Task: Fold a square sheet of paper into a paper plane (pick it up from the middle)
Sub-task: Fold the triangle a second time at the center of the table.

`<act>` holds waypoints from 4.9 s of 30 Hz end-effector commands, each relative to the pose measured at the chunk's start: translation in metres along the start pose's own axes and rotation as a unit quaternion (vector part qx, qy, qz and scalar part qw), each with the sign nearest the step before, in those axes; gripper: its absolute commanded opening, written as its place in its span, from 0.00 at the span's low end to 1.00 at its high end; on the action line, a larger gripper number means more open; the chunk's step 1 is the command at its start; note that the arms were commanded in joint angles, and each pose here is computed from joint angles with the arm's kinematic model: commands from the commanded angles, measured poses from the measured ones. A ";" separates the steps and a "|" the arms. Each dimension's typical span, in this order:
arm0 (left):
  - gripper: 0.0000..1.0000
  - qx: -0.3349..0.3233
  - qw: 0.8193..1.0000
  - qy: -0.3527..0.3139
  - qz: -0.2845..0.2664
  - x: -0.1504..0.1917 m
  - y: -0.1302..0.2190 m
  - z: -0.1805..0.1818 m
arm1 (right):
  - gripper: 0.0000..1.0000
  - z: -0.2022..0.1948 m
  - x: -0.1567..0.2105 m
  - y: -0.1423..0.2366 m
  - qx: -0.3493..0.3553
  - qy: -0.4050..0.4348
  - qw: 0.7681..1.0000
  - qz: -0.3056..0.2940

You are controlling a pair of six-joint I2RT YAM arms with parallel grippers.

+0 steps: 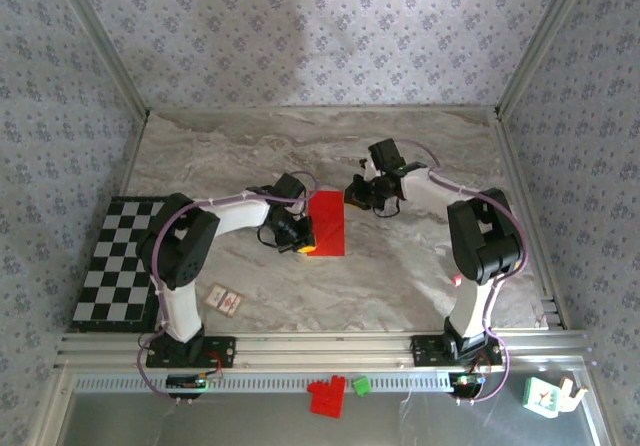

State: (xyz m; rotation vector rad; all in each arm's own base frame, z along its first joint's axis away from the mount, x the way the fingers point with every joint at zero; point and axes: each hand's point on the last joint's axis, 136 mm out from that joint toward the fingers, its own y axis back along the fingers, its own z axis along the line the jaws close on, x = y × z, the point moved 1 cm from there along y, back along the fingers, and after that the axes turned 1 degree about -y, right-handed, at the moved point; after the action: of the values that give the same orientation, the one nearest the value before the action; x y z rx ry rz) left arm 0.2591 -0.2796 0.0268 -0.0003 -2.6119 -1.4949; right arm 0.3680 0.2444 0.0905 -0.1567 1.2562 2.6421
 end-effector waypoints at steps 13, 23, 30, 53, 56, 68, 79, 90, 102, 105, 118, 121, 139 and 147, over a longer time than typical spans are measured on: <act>0.00 -0.014 1.000 0.005 0.012 0.002 -0.003 0.006 | 0.07 -0.019 0.055 -0.059 0.023 -0.016 0.996 0.088; 0.07 0.102 0.993 -0.048 -0.043 -0.018 0.017 -0.048 | 0.06 -0.049 0.066 -0.066 0.059 -0.034 0.992 0.105; 0.13 0.101 0.993 -0.058 -0.032 -0.023 0.004 -0.055 | 0.06 -0.054 0.068 -0.069 0.064 -0.038 0.991 0.109; 0.05 -0.013 0.999 -0.048 0.020 0.009 -0.018 0.006 | 0.06 -0.086 0.081 -0.073 0.091 -0.068 0.985 0.126; 0.07 -0.007 0.999 -0.044 0.019 0.018 -0.012 0.011 | 0.06 -0.093 0.081 -0.072 0.094 -0.055 0.986 0.129; 0.14 0.115 0.990 -0.069 -0.054 0.001 0.041 -0.034 | 0.06 -0.088 0.072 -0.071 0.085 -0.046 0.987 0.124; 0.10 0.070 0.994 -0.073 -0.031 -0.028 -0.004 -0.045 | 0.06 -0.088 0.075 -0.074 0.087 -0.052 0.987 0.127; 0.06 0.000 1.000 -0.019 0.017 0.007 -0.024 0.014 | 0.05 -0.096 0.077 -0.074 0.100 -0.054 0.985 0.131; 0.06 -0.021 0.999 -0.033 0.018 0.041 0.005 0.038 | 0.05 -0.101 0.074 -0.073 0.102 -0.049 0.985 0.131; 0.07 0.021 0.998 -0.056 -0.017 0.024 0.025 0.006 | 0.06 -0.094 0.071 -0.071 0.089 -0.042 0.987 0.128; 0.01 0.035 0.998 -0.018 -0.041 -0.024 0.005 -0.022 | 0.06 -0.036 0.039 -0.060 0.023 -0.003 0.995 0.097; 0.00 0.019 0.999 -0.013 -0.025 -0.019 -0.003 -0.013 | 0.06 -0.025 0.035 -0.056 0.011 0.005 0.996 0.092; 0.00 -0.043 0.999 0.025 0.007 -0.005 -0.016 0.018 | 0.07 -0.015 0.062 -0.071 0.030 0.016 0.994 0.108; 0.00 -0.072 0.995 0.057 0.029 0.005 -0.020 0.036 | 0.07 -0.075 0.028 -0.051 0.055 -0.032 0.995 0.073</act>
State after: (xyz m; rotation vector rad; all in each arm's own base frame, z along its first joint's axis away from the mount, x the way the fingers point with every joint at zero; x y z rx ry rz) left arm 0.2805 -0.2920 0.0267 0.0627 -2.6612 -1.4664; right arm 0.3358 0.2722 0.0266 -0.0379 1.3126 2.8306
